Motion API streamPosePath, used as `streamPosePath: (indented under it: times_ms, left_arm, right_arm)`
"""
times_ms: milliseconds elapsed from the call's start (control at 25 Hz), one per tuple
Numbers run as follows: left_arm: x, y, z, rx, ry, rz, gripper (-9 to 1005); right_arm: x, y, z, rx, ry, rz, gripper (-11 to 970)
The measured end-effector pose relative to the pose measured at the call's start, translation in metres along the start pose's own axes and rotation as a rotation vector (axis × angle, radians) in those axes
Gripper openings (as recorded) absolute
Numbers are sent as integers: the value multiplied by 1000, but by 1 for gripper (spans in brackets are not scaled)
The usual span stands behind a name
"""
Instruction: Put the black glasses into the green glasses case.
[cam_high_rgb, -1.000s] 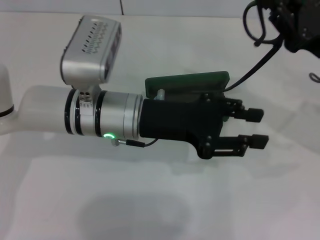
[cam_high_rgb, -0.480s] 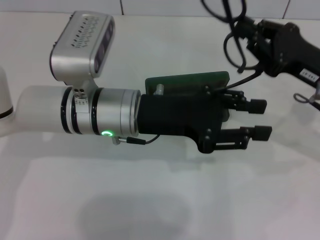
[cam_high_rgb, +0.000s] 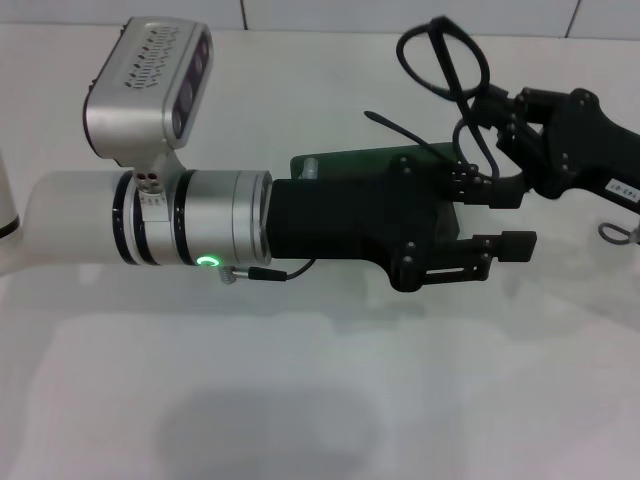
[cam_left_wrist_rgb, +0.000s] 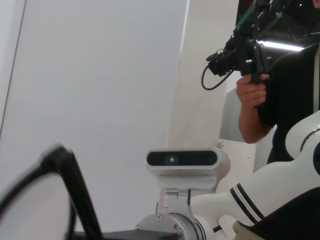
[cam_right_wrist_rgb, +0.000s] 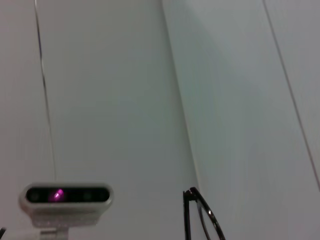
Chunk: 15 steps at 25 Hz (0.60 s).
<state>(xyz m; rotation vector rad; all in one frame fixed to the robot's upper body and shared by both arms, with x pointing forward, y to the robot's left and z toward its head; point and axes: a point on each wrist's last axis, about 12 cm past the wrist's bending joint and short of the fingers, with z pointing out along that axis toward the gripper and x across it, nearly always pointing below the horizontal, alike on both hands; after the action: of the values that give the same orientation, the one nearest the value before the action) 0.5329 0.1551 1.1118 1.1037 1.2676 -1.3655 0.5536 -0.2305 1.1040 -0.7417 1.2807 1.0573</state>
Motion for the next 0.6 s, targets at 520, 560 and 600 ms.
streamPosePath:
  times_ms: [520, 560, 600]
  left_arm:
    - [-3, 2, -2, -6, 0, 9, 485]
    - [-3, 2, -2, -8, 0, 10, 485]
    - [-4, 3, -2, -11, -3, 11, 485]
  right_arm:
    - [1, 3, -9, -98, 120, -23, 89]
    - [1, 2, -11, -91, 120, -24, 89]
    - [0, 2, -13, -87, 119, -25, 89]
